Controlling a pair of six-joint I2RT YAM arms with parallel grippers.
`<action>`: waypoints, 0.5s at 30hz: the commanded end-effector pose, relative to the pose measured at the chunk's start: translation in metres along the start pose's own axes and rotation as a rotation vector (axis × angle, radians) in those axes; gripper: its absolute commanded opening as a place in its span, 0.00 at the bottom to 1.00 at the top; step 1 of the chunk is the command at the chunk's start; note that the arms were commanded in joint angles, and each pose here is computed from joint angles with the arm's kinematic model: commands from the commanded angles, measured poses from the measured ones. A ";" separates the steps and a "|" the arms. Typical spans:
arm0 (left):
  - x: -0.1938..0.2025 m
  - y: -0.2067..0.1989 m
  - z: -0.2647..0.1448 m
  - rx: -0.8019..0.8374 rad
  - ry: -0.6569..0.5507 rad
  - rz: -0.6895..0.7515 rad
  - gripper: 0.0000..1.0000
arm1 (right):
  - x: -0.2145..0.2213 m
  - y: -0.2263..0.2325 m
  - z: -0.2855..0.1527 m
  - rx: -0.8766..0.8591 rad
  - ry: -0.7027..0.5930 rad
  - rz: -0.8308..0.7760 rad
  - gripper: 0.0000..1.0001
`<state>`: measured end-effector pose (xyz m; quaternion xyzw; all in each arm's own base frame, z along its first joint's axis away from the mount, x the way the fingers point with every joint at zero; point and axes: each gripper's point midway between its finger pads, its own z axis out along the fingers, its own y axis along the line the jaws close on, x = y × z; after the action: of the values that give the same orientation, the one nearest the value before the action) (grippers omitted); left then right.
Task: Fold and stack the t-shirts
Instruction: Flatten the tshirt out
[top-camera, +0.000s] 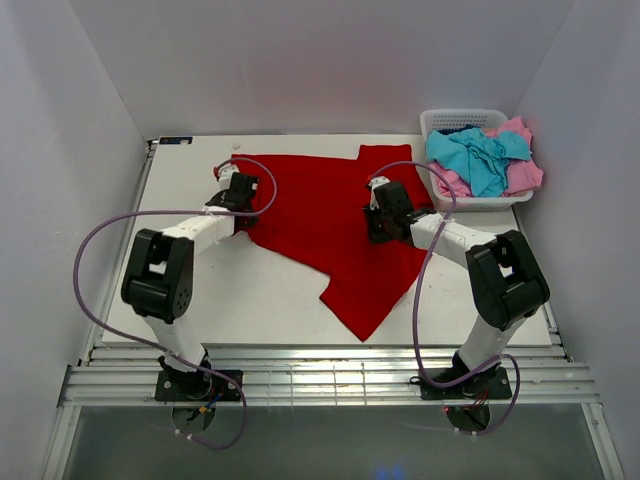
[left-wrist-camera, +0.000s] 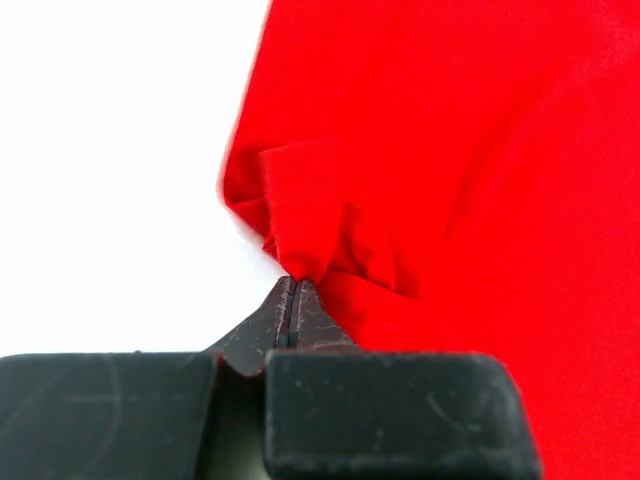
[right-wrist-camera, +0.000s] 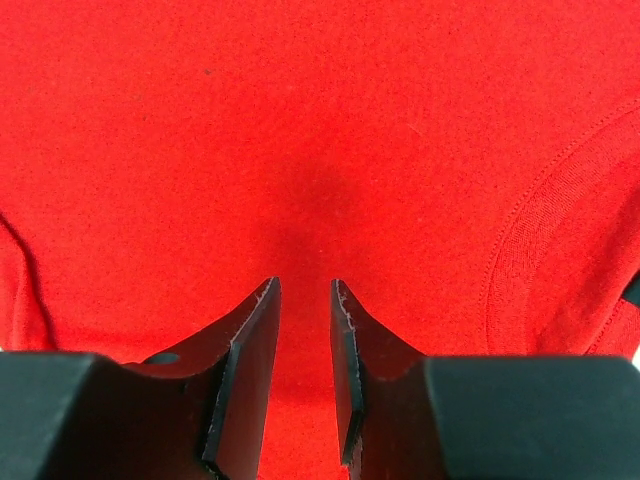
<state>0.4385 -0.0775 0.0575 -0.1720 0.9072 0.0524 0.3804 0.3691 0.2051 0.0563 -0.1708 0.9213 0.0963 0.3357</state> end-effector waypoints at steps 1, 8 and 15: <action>-0.018 0.017 -0.041 0.011 -0.085 -0.118 0.00 | -0.014 0.010 0.000 -0.038 -0.052 0.012 0.33; 0.013 0.048 -0.072 -0.009 -0.089 -0.137 0.00 | -0.013 0.018 -0.001 -0.066 -0.056 0.008 0.33; 0.039 0.069 -0.073 -0.089 -0.026 -0.138 0.00 | -0.012 0.024 -0.006 -0.080 -0.061 0.002 0.33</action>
<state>0.3503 -0.0468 0.0776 -0.2312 0.8892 0.0556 0.3910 0.3649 0.2212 0.0589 -0.1795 0.9158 0.1238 0.3372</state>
